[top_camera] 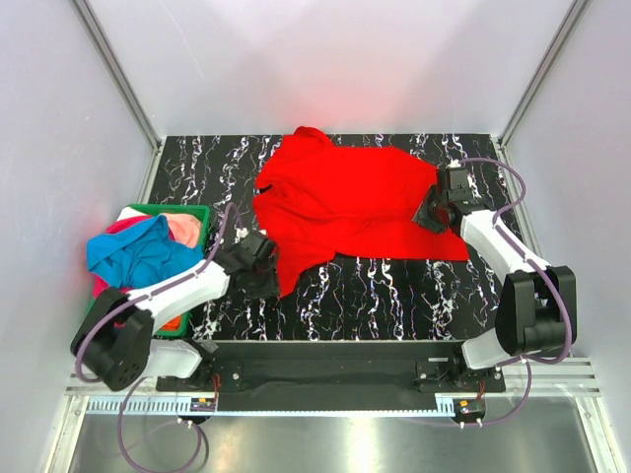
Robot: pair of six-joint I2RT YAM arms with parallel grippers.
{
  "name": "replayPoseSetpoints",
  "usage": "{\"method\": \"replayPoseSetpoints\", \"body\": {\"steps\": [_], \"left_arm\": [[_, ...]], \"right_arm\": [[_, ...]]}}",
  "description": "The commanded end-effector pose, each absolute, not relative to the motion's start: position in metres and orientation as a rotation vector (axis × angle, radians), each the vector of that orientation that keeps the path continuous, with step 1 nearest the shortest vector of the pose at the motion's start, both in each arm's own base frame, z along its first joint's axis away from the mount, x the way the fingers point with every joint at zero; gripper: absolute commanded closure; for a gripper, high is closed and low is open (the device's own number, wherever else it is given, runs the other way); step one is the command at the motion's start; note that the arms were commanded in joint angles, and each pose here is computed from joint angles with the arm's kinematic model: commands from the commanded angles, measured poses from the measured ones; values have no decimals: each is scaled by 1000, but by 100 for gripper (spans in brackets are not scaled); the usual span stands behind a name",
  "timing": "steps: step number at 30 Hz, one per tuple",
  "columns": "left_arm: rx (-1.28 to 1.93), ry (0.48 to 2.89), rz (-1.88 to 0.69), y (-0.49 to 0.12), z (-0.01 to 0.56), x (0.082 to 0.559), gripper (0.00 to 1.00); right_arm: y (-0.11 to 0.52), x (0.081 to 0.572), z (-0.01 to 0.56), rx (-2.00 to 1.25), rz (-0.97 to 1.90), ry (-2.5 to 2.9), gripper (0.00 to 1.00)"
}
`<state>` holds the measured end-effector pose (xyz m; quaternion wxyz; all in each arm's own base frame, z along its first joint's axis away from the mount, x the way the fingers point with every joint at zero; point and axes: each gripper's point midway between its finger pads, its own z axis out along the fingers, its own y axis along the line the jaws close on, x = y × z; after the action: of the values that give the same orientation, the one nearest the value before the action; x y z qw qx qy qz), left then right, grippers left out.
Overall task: Fold and stack the t-shirts
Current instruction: Flatten the tshirt out
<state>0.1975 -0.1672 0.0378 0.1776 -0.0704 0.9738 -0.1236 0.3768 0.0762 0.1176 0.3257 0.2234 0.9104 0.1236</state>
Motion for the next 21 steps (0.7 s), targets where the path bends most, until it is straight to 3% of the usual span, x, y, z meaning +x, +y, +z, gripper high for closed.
{"method": "replayPoseSetpoints", "body": {"steps": [1,12,15,16,19,21], "left_arm": [[-222,2696,-433,-188,38,221,62],[-252,2769,-335,-181,6,216,69],[-245,2761,-316,-178,6,219,78],[-240,2759,-321,-179,8,219,87],[-217,2757,-358,-184,21,220,100],[-186,2736,-382,-185,38,220,100]], "right_arm": [[77,372,127,599,352,2364,64],[71,365,115,640,304,2392,64],[54,355,109,776,183,2396,64],[50,352,109,852,160,2385,63],[26,339,104,1041,29,2371,61],[2,329,96,1185,-35,2352,61]]}}
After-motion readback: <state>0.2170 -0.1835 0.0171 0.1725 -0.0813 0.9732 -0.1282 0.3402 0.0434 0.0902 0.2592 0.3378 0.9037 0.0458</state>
